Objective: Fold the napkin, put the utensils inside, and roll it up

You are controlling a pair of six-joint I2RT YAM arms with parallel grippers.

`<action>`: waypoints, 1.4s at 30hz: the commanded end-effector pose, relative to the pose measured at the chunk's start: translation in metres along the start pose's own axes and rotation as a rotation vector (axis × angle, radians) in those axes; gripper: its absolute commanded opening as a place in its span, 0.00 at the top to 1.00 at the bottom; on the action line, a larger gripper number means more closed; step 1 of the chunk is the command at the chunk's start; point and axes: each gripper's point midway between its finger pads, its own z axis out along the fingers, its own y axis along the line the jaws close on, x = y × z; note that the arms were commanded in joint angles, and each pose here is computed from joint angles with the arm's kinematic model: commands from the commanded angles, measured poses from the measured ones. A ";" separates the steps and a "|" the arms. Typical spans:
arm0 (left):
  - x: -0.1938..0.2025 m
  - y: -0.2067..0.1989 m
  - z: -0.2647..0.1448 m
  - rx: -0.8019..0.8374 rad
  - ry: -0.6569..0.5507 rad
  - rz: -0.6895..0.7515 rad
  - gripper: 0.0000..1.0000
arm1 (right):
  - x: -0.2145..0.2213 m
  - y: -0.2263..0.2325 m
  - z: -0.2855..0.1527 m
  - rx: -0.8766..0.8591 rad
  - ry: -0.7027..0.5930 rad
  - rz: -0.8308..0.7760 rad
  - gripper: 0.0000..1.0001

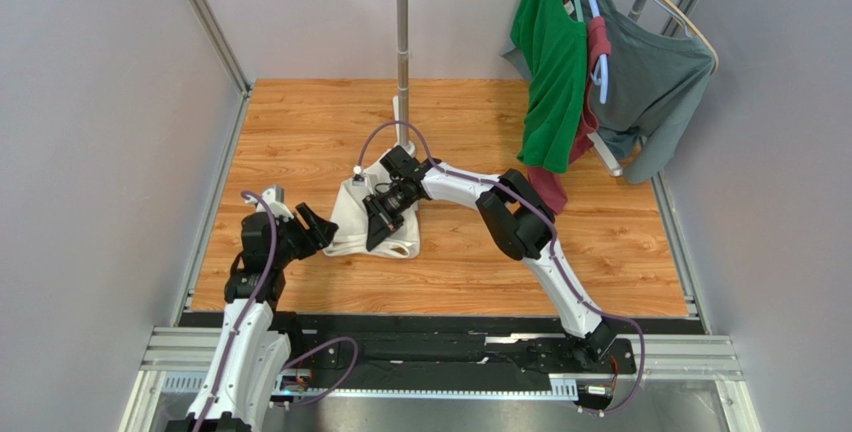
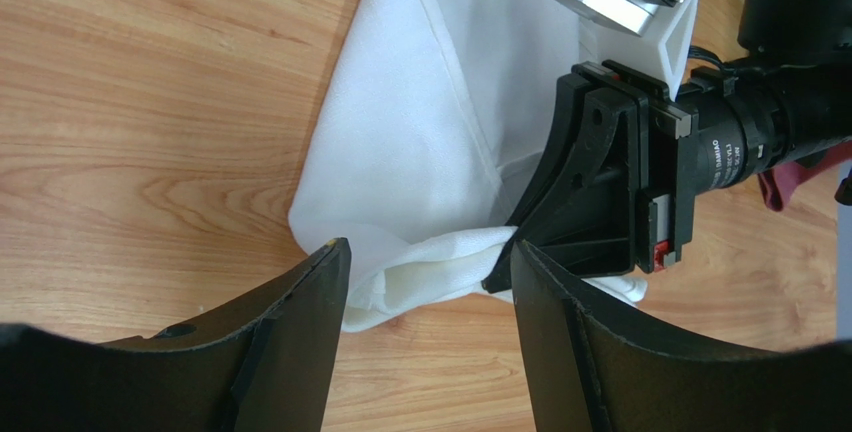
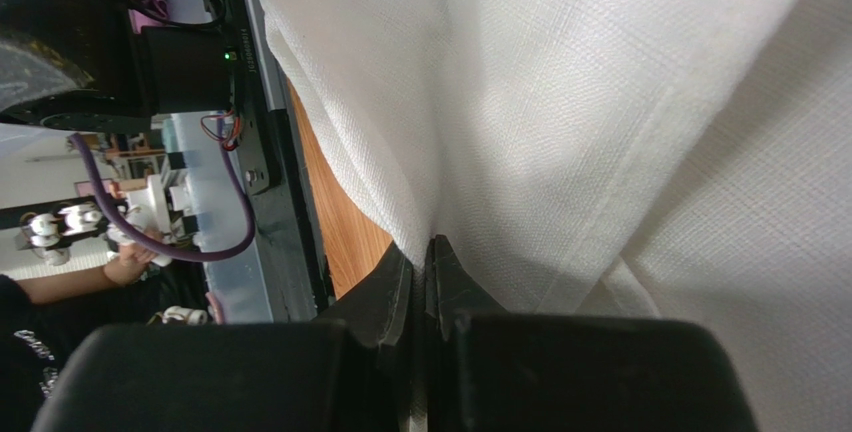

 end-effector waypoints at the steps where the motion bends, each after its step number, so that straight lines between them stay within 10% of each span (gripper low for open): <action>1: -0.003 0.027 -0.009 -0.185 -0.012 -0.030 0.31 | 0.018 -0.057 -0.001 0.118 0.022 0.148 1.00; 18: 0.041 -0.009 -0.012 -0.094 0.195 -0.345 0.34 | 0.020 -0.079 -0.004 0.150 0.009 0.219 1.00; 42: 0.009 -0.042 0.038 0.062 0.188 -0.328 0.33 | 0.025 -0.086 -0.006 0.192 0.006 0.226 1.00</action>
